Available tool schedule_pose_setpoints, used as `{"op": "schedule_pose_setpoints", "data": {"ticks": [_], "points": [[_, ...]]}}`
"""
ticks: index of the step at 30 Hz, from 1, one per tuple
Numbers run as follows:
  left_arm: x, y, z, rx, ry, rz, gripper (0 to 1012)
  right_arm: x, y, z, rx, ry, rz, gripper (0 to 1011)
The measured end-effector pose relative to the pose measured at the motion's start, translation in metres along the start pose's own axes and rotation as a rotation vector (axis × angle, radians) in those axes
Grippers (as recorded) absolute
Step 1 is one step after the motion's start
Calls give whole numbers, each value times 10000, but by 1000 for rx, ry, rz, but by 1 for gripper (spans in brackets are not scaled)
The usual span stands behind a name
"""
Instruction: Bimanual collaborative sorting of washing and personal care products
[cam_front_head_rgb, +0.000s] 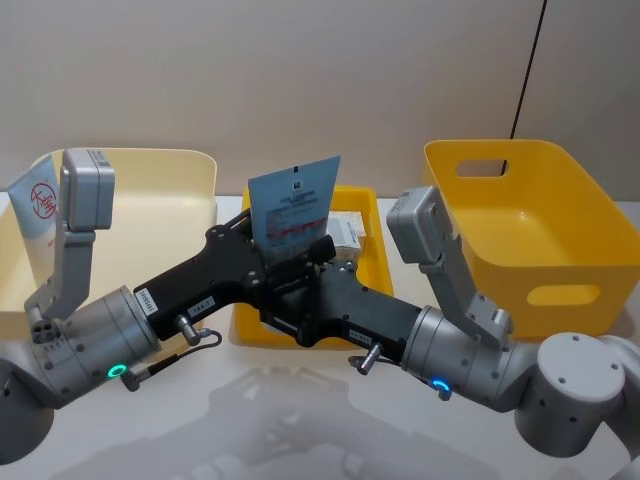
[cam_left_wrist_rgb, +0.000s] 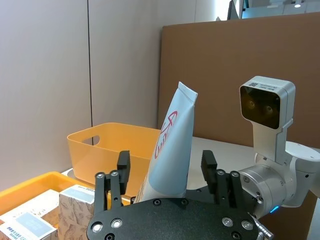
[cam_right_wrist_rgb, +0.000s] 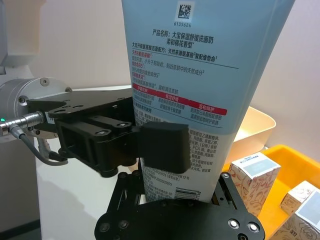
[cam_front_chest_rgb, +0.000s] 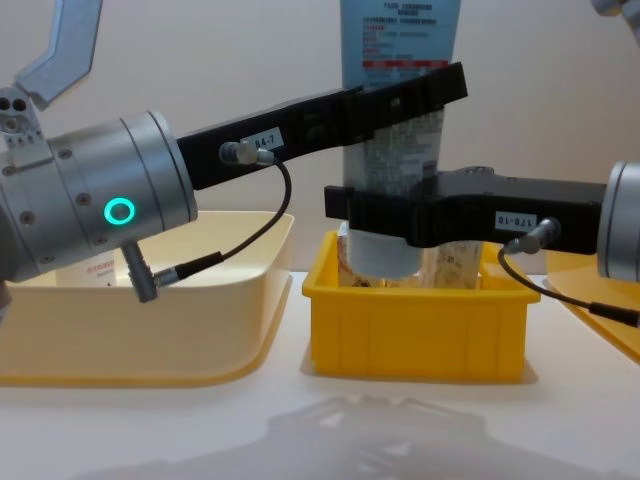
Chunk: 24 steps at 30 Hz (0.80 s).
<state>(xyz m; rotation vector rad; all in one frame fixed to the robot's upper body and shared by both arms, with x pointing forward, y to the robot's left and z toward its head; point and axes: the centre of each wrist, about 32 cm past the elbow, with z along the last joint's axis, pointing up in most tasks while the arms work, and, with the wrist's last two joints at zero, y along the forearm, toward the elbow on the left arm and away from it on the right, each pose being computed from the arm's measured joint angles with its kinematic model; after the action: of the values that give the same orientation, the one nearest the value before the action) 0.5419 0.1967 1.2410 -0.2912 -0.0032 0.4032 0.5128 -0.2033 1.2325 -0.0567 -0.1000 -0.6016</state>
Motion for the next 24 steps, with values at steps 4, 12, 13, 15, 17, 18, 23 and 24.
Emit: {"op": "schedule_pose_setpoints", "data": {"ticks": [4,12,13,15,17,18,23,24], "points": [[1,1,0,0,0,0,968,1,-7,-3,0,0,0,538],[2,2,2,0,0,1,1002,2,-126,-9,15,0,-38,538],[2,2,2,0,0,1,1002,2,-126,-9,15,0,-38,538],[2,2,2,0,0,1,1002,7,-196,-5,21,0,-66,538],[2,2,2,0,0,2,1002,6,-230,-3,23,-1,-80,538],[2,2,2,0,0,2,1002,7,-249,-1,26,-2,-90,538],[2,3,2,0,0,2,1002,25,-398,19,37,-11,-156,538],[2,3,2,0,0,2,1002,34,-439,29,41,-15,-177,538]]}}
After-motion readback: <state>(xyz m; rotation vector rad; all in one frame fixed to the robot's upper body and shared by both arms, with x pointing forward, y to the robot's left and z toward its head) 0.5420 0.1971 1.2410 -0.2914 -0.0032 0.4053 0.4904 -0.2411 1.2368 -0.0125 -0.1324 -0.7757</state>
